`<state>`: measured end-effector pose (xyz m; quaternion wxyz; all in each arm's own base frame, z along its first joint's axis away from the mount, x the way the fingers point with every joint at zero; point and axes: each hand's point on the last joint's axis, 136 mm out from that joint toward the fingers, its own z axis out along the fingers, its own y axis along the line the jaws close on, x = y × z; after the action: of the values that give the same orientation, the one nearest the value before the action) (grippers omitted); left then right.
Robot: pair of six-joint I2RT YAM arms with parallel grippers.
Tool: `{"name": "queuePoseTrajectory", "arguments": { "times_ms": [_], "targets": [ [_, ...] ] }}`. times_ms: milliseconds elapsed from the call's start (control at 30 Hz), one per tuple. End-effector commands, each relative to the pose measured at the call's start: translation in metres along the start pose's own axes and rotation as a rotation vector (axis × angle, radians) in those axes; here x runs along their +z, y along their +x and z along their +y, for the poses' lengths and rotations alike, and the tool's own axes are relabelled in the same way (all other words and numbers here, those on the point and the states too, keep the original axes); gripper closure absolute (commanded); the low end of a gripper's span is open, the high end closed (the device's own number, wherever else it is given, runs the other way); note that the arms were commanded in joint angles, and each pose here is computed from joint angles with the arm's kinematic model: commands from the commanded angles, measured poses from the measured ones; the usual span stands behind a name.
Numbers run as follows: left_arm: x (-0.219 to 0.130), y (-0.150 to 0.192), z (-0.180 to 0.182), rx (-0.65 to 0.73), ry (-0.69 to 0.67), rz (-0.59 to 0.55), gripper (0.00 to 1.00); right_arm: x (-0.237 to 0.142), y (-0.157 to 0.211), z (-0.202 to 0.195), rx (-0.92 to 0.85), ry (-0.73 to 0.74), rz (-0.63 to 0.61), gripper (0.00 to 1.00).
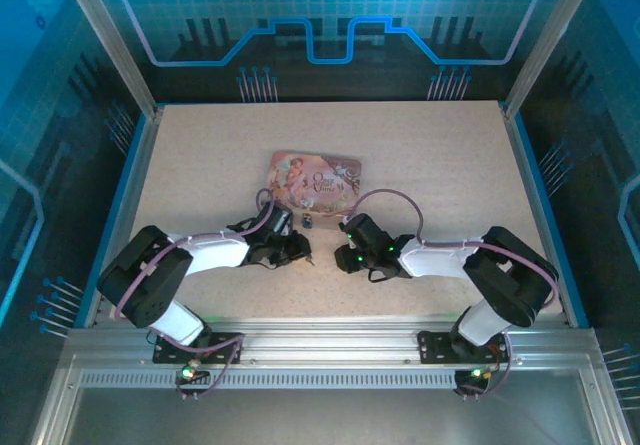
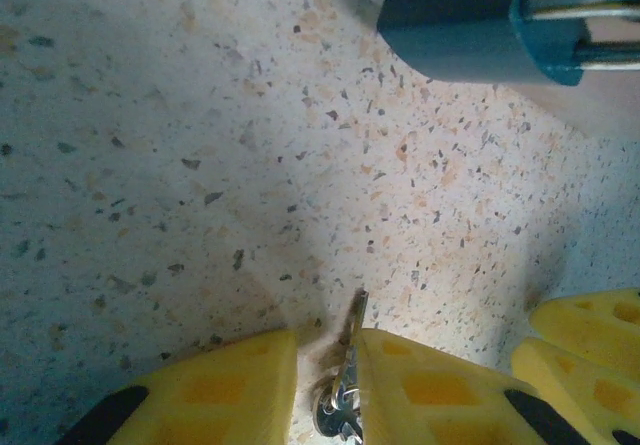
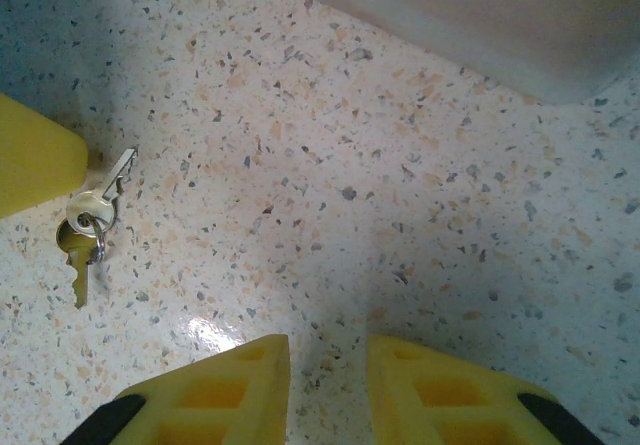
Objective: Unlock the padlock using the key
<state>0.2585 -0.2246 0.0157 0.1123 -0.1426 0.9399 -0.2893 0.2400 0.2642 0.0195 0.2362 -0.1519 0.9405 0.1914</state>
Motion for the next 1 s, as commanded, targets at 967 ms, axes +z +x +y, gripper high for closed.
{"name": "queuePoseTrajectory", "arguments": {
  "times_ms": [967],
  "targets": [
    [0.013,0.021,-0.017,0.052,0.009,0.075,0.76,-0.006,-0.004,0.002,0.004,-0.002,-0.025,0.74]
  ]
}}
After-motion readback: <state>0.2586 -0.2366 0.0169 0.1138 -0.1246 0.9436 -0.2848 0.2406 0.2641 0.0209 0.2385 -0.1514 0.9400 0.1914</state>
